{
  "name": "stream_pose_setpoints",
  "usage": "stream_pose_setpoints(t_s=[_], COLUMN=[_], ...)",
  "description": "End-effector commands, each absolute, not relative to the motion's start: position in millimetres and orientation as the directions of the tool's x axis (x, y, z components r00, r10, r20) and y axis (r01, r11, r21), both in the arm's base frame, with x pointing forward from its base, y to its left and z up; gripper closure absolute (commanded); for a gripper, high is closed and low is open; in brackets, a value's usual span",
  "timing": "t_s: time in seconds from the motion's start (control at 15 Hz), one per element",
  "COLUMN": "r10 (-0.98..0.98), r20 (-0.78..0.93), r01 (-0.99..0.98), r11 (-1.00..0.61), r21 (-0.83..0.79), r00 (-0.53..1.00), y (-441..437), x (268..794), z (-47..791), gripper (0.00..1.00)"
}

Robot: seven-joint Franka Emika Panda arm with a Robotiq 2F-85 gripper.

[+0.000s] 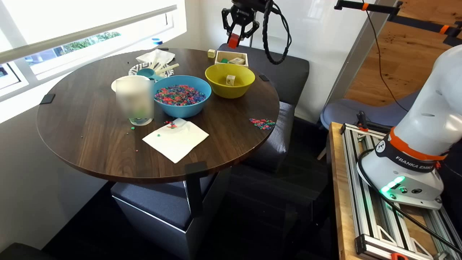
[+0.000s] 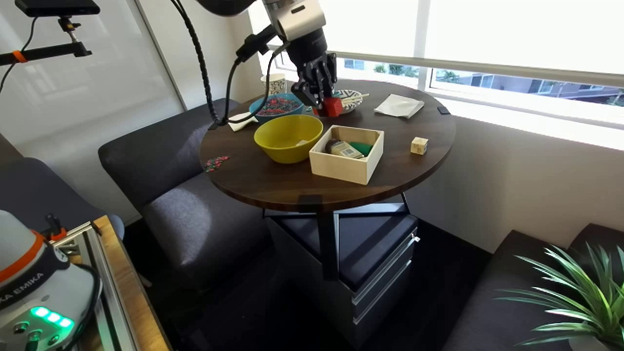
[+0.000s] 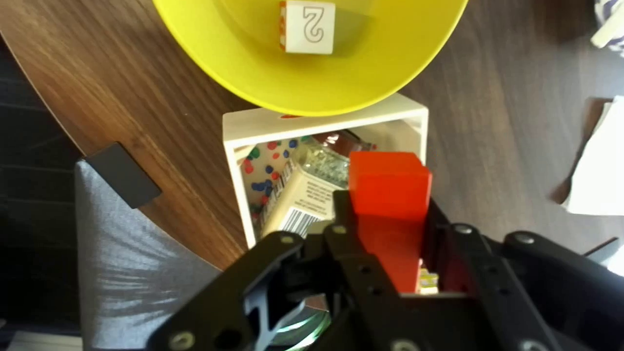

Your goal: Put the orange block in the box

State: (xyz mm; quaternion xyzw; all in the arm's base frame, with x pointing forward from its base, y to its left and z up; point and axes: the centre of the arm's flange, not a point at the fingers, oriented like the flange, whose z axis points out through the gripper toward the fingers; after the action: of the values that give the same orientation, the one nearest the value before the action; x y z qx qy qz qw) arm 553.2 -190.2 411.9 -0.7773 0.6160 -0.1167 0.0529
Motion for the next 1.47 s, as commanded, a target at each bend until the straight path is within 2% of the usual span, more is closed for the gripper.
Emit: stream_pose_setpoints(t_s=[0.0, 0.6, 0.67, 0.73, 0.8, 1.07, 1.13, 1.4], r10=[-0.990, -0.999, -0.999, -0.999, -0.999, -0.997, -0.998, -0.996], r20=[0.056, 0.029, 0.027, 0.033, 0.029, 0.054, 0.061, 0.065], r01=[-0.977, -0.997, -0.997, -0.998, -0.997, -0.996, -0.994, -0.965], r11=[-0.140, 0.017, 0.020, 0.027, 0.034, 0.042, 0.024, -0.077], r21=[-0.158, -0.077, -0.070, -0.063, -0.065, -0.083, -0.107, -0.251], r00=[0.133, -0.019, -0.022, -0.029, -0.036, -0.046, -0.031, 0.062], y=[-211, -232, -231, -231, -231, -227, -223, -207], x=[569, 576, 577, 578, 578, 571, 565, 540], z=[402, 357, 352, 348, 345, 359, 373, 428], gripper=[0.92, 0.92, 0.53, 0.41, 0.36, 0.05, 0.01, 0.00])
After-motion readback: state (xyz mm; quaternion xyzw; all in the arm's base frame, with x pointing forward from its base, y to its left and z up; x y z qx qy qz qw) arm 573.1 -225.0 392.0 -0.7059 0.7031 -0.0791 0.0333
